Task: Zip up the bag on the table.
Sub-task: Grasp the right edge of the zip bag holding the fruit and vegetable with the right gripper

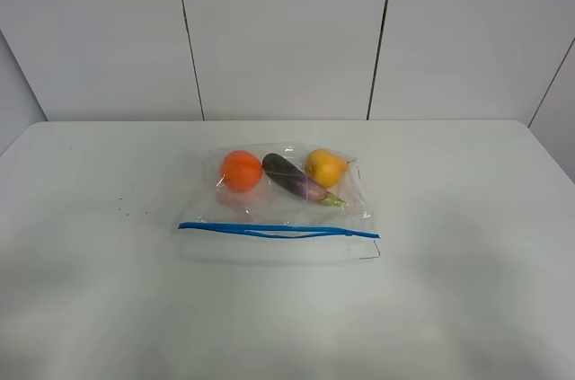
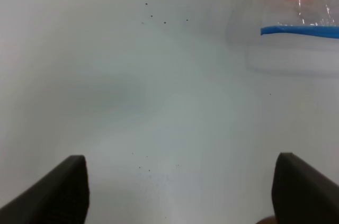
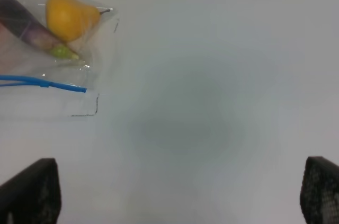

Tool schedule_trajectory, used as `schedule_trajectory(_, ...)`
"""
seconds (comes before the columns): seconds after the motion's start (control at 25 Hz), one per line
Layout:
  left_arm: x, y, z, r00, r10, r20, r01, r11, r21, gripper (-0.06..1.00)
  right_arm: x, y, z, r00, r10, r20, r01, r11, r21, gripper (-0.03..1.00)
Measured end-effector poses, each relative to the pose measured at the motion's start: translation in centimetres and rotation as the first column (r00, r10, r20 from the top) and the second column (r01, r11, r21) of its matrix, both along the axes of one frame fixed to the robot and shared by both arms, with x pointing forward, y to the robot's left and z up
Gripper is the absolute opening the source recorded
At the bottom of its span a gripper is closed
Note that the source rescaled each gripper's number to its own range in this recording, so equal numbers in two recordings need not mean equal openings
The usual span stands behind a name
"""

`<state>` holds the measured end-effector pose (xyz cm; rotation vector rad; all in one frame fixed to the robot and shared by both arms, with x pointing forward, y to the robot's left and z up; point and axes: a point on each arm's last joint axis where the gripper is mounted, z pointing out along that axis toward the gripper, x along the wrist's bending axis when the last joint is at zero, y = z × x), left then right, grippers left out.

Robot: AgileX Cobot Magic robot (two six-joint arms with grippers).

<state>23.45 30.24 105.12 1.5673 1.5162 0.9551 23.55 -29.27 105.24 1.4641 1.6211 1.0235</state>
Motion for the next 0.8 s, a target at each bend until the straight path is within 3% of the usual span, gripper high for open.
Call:
schedule_trajectory(0.28,0.0,0.0,0.0,1.0,0.0,0.0,0.0,1.0,0.0,1.0,0.1,0.0,0.2,1.0,-0.003,-0.004,0.003,1.0,-0.005,1.0)
schedule_trajectory(0.44,0.0,0.0,0.0,1.0,0.0,0.0,0.0,1.0,0.0,1.0,2.3,0.1,2.6,0.999,-0.002,-0.047,0.002,1.0,0.003,1.0)
schedule_trajectory(0.6,0.0,0.0,0.0,1.0,0.0,0.0,0.0,1.0,0.0,1.0,7.2,0.3,5.0,0.981,0.003,-0.193,-0.001,1.0,0.012,1.0)
schedule_trajectory(0.8,0.0,0.0,0.0,1.0,0.0,0.0,0.0,1.0,0.0,1.0,14.6,1.2,4.8,0.904,0.043,-0.426,-0.003,0.996,0.093,1.0)
